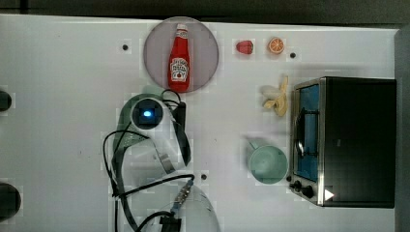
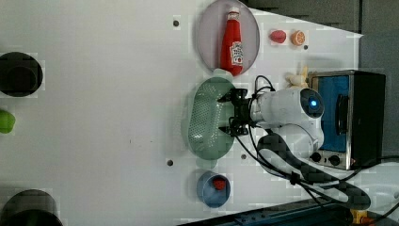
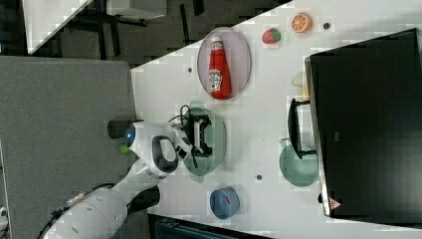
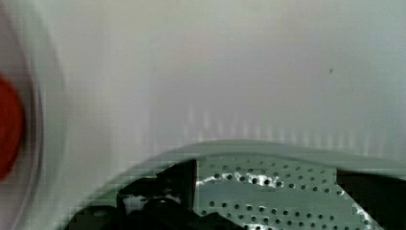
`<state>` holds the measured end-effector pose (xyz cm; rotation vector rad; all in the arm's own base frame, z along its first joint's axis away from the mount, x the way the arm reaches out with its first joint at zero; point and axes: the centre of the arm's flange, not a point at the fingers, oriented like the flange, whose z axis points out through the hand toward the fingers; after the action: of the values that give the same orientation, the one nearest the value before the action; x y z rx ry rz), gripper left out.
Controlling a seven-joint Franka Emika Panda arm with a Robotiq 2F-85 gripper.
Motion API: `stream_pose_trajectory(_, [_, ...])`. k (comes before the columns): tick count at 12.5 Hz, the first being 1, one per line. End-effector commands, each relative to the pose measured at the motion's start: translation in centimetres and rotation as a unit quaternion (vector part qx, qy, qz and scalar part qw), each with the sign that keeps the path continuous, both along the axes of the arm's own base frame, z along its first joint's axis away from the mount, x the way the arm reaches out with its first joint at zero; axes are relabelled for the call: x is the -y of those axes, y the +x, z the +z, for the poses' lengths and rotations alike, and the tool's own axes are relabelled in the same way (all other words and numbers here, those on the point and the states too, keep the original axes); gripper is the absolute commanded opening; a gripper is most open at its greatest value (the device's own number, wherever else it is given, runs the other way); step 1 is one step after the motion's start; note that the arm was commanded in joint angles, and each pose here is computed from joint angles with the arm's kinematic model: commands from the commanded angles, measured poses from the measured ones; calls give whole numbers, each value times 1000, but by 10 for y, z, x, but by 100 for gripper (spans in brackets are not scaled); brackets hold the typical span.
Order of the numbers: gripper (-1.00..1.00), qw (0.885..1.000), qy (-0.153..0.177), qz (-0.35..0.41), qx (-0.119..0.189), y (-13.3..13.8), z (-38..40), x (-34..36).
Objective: Drag strainer left to right.
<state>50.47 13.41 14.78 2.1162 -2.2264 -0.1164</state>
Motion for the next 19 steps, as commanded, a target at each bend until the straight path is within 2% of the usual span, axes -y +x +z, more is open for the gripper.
stream_pose_trajectory(1, [100,999,-3,47,16,9,18,25])
stream_pose_trajectory(13, [100,996,-24,85,12,2,21,141])
stream_pose_trajectory(19, [100,998,-36,53,18,1,21,189])
